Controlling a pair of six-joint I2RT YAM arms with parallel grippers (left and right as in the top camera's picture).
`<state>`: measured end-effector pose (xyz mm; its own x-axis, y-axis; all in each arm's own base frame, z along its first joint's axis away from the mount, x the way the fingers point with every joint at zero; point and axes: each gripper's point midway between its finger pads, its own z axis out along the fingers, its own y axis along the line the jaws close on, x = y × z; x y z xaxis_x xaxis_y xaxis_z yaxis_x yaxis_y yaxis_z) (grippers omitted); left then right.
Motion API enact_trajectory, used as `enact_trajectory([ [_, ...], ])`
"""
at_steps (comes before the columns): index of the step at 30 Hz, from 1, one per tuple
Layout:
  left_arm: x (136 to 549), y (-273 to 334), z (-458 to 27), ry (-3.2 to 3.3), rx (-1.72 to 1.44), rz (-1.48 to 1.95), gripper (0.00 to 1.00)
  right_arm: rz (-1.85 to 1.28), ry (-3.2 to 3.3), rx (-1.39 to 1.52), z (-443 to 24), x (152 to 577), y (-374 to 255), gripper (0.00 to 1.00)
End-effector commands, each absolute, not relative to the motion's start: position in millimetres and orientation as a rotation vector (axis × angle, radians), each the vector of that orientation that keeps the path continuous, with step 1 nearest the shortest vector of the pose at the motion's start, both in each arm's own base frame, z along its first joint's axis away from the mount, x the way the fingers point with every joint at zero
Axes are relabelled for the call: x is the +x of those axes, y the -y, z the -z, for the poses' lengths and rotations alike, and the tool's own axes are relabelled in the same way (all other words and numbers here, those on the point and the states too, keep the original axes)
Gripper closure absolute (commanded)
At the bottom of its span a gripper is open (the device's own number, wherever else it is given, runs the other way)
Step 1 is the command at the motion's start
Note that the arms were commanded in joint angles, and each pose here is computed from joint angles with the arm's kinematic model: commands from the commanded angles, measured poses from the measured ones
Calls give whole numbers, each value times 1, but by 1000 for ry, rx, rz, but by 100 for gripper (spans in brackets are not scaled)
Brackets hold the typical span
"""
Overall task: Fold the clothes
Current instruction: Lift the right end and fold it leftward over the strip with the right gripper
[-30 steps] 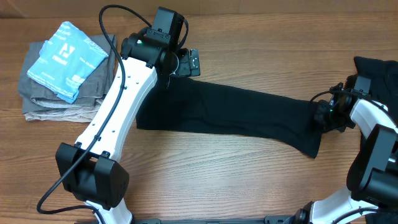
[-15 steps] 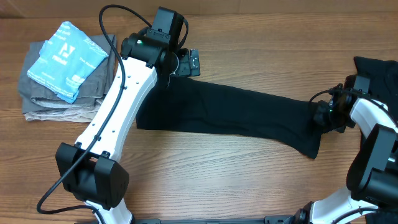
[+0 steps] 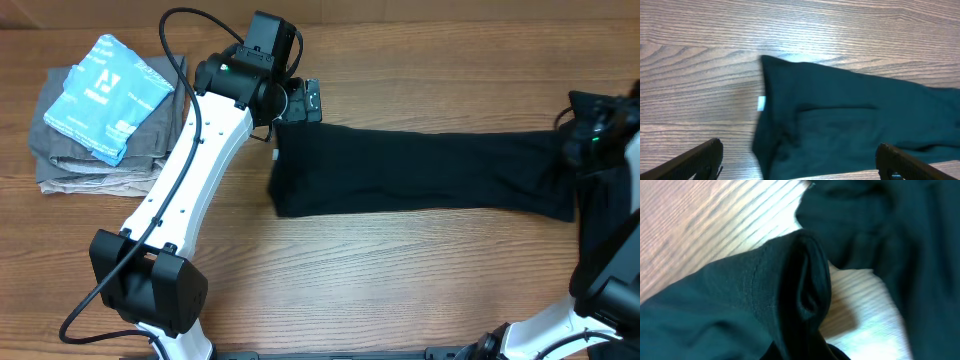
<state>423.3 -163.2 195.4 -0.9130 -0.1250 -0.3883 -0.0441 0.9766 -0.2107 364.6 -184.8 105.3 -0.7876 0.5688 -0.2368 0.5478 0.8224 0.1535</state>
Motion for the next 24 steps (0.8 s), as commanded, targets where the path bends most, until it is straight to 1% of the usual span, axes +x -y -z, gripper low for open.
enact_trajectory([
  [1, 424, 165, -195, -2714, -118, 272, 0, -80, -2674, 877, -136, 370, 199, 96],
  [5, 424, 165, -195, -2714, -118, 272, 0, -95, -2682, 845, -157, 374, 190, 96],
  [8, 424, 165, -195, -2714, -118, 272, 0, -175, -2693, 790, -170, 383, 166, 96],
  [13, 424, 165, -195, -2714, -118, 272, 0, -241, -2714, 779, -175, 395, 124, 96],
  [17, 424, 165, -195, -2714, -118, 272, 0, -338, -2735, 720, -176, 407, 77, 96],
  [19, 424, 165, -195, -2714, -118, 272, 0, -396, -2755, 685, -177, 414, 36, 96],
  [24, 424, 165, -195, -2714, -118, 272, 0, -421, -2817, 538, -172, 413, -12, 96],
])
